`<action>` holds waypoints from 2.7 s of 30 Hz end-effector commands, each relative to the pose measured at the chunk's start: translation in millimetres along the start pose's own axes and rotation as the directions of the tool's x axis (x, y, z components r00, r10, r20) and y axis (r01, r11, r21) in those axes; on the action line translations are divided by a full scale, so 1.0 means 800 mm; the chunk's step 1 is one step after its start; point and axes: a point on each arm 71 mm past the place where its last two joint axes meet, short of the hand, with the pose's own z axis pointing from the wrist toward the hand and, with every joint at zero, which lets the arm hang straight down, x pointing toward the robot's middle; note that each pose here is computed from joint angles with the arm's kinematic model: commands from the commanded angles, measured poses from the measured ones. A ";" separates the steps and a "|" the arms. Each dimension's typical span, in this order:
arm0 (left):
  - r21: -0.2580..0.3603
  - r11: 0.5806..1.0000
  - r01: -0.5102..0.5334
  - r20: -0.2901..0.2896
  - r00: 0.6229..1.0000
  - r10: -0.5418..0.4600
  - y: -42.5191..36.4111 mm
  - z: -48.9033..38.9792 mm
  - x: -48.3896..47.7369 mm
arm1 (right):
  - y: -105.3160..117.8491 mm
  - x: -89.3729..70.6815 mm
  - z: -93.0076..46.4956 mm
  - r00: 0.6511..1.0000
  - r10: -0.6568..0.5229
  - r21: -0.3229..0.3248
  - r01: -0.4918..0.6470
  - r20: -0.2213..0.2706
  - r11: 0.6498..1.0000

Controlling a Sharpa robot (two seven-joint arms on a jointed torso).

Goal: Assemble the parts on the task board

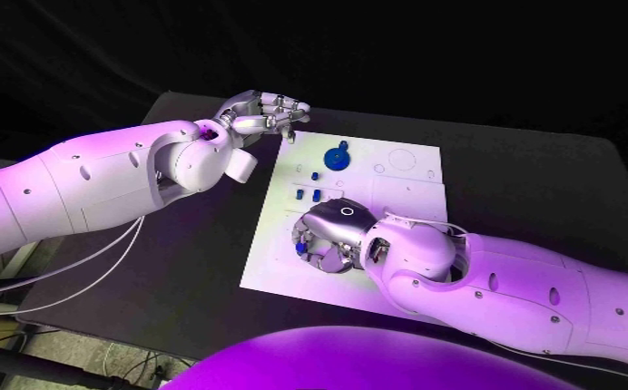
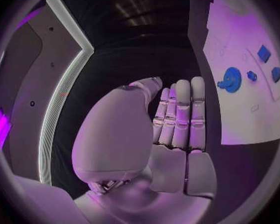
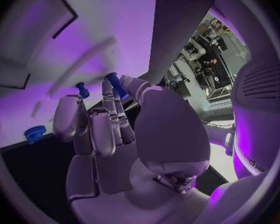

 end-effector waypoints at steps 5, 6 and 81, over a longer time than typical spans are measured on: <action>0.003 1.000 0.012 -0.020 1.000 -0.012 -0.0008 0.001 0.003 | -0.002 -0.001 -0.003 0.999 -0.016 0.013 0.016 0.030 1.000; 0.003 1.000 0.012 -0.020 1.000 -0.012 -0.0007 0.001 0.003 | -0.002 -0.002 -0.005 0.999 -0.013 0.014 0.012 0.044 1.000; -0.021 0.999 0.026 -0.044 0.999 -0.027 0.0069 -0.008 0.005 | -0.135 0.011 -0.185 0.960 0.280 0.583 -0.242 0.026 0.776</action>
